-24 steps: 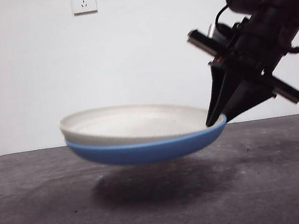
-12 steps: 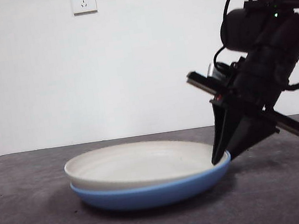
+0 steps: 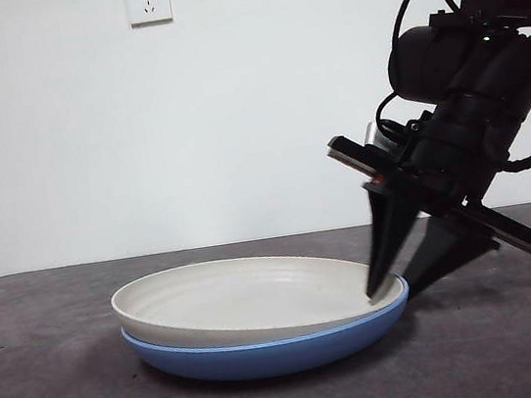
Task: Pick up the white plate, put it on the blue plate, put it on desk
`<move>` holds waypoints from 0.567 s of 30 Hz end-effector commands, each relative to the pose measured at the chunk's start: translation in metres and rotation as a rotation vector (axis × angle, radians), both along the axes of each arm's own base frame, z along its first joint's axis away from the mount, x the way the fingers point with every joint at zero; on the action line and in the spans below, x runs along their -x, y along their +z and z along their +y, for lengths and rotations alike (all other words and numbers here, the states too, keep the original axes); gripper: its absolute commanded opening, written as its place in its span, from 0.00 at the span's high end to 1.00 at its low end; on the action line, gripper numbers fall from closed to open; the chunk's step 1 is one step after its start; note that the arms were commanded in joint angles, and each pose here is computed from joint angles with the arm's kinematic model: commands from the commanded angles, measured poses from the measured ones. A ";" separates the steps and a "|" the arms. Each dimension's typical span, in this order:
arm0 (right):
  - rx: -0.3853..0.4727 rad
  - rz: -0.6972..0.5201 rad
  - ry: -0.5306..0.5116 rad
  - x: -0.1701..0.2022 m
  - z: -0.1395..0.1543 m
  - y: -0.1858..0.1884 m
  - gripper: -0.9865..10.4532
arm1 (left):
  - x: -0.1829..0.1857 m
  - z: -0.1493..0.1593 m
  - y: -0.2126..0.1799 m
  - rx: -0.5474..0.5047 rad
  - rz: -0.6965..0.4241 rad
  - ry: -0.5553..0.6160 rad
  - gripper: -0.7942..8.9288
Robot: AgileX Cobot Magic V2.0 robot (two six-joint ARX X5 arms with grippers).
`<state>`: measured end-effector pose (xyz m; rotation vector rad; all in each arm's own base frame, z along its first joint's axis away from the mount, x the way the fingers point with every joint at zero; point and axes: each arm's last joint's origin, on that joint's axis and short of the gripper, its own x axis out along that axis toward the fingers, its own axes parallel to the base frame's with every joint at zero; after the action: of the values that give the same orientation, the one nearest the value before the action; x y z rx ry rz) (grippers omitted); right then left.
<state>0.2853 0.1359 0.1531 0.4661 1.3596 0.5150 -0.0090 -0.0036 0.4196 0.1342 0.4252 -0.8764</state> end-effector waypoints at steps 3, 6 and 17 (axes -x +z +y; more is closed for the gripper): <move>-0.006 -0.014 0.004 -0.005 0.003 0.001 0.58 | 0.000 0.000 0.003 -0.006 -0.036 -0.014 0.34; -0.013 -0.035 -0.003 -0.003 0.000 0.011 0.54 | 0.000 0.000 0.003 -0.006 -0.036 -0.014 0.34; -0.046 -0.274 -0.022 0.056 -0.024 0.115 0.42 | 0.000 0.000 0.004 -0.003 -0.038 -0.013 0.34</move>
<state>0.2324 0.1120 0.2582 0.4428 1.1196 0.5520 -0.0089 -0.0037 0.4197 0.1496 0.4167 -0.8809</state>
